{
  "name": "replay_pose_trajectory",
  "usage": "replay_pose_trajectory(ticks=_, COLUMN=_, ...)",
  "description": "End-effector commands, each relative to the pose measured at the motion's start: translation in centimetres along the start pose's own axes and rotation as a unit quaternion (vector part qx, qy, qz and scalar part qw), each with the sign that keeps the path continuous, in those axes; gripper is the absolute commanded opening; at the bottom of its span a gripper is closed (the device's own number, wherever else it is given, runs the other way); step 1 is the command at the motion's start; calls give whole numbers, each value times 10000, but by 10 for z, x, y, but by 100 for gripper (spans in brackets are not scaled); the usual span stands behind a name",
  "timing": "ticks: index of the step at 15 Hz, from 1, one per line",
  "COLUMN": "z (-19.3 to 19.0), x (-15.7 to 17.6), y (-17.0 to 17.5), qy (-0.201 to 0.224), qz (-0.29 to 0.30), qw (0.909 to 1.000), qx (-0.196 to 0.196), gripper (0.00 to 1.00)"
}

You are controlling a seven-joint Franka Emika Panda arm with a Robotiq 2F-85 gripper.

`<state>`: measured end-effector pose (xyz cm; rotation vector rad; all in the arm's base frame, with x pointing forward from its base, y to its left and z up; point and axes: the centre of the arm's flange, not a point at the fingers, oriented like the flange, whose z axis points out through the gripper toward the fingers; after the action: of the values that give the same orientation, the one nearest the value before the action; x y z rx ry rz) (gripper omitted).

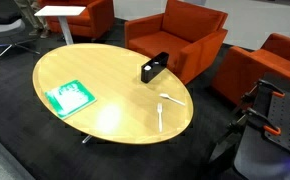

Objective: Pick up the fork on the left from the table and place it inside the black cutlery holder

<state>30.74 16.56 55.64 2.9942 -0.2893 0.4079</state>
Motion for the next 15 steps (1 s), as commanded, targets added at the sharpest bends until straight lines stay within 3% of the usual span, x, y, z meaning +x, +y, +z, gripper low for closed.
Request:
replay_pose_trajectory(ticks=1, z=0, x=0, y=0, qy=0, qz=0, qw=10000, qx=0, gripper=100)
replay_pose_trajectory(ticks=7, z=8, x=3, y=0, qy=-103, qz=47, qw=9999, qx=-82, gripper=100)
replay_pose_trajectory(ticks=15, z=143, x=11, y=-35, qy=-880, qz=755, qw=9932, qx=95, gripper=100)
